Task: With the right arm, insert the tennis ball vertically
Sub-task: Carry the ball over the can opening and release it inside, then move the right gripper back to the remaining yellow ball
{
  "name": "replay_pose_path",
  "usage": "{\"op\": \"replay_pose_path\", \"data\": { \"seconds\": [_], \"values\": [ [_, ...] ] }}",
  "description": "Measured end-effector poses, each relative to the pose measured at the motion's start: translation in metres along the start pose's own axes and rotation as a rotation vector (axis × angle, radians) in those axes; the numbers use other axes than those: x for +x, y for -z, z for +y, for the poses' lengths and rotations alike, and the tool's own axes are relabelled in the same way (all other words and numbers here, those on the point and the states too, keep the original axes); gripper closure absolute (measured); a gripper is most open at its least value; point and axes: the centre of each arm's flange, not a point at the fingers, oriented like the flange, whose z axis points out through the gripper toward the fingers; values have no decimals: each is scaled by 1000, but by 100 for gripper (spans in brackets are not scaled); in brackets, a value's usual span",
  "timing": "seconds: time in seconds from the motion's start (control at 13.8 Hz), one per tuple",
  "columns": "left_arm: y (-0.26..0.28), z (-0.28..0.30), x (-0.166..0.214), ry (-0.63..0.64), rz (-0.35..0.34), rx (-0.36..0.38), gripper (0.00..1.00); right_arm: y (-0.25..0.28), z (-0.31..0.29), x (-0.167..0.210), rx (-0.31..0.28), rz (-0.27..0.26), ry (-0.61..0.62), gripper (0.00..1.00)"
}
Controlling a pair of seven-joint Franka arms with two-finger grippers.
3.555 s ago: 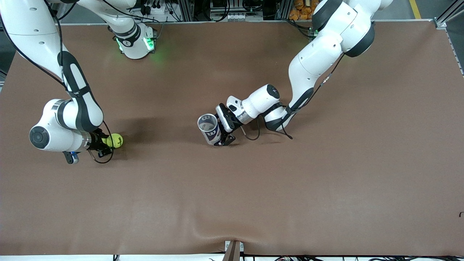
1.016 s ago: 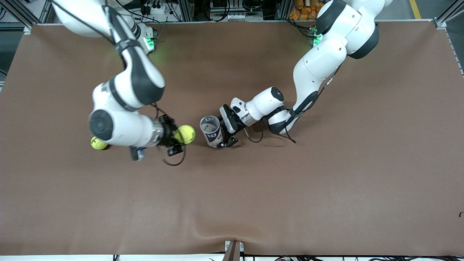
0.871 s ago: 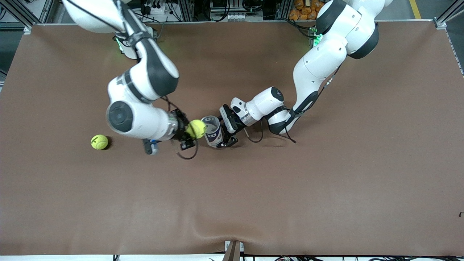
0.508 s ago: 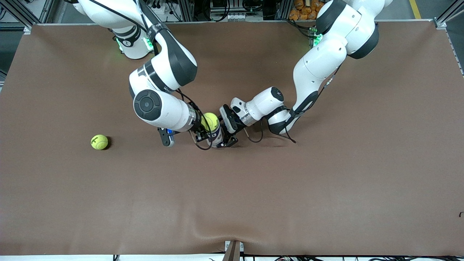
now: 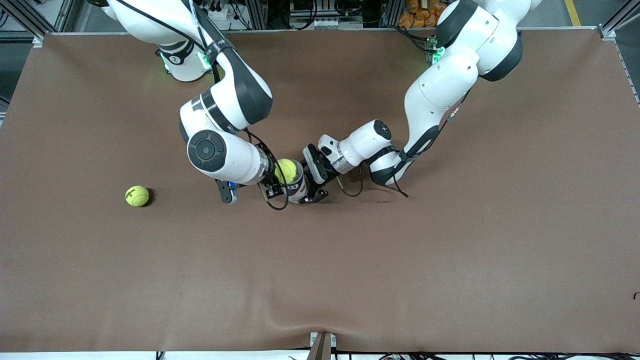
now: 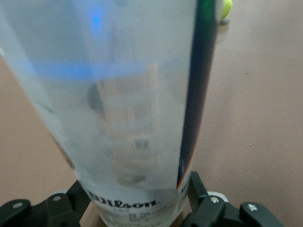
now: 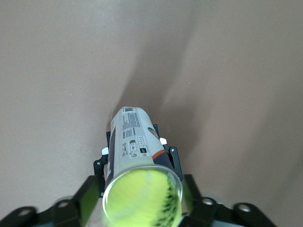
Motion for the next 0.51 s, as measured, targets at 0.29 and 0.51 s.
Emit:
{"op": "replay_pose_path", "data": {
  "seconds": [0.29, 0.51],
  "values": [
    [0, 0, 0, 0, 0, 0, 15, 2, -1, 0, 6, 0, -11, 0],
    [0, 0, 0, 0, 0, 0, 15, 14, -5, 17, 31, 40, -12, 0]
  ]
}}
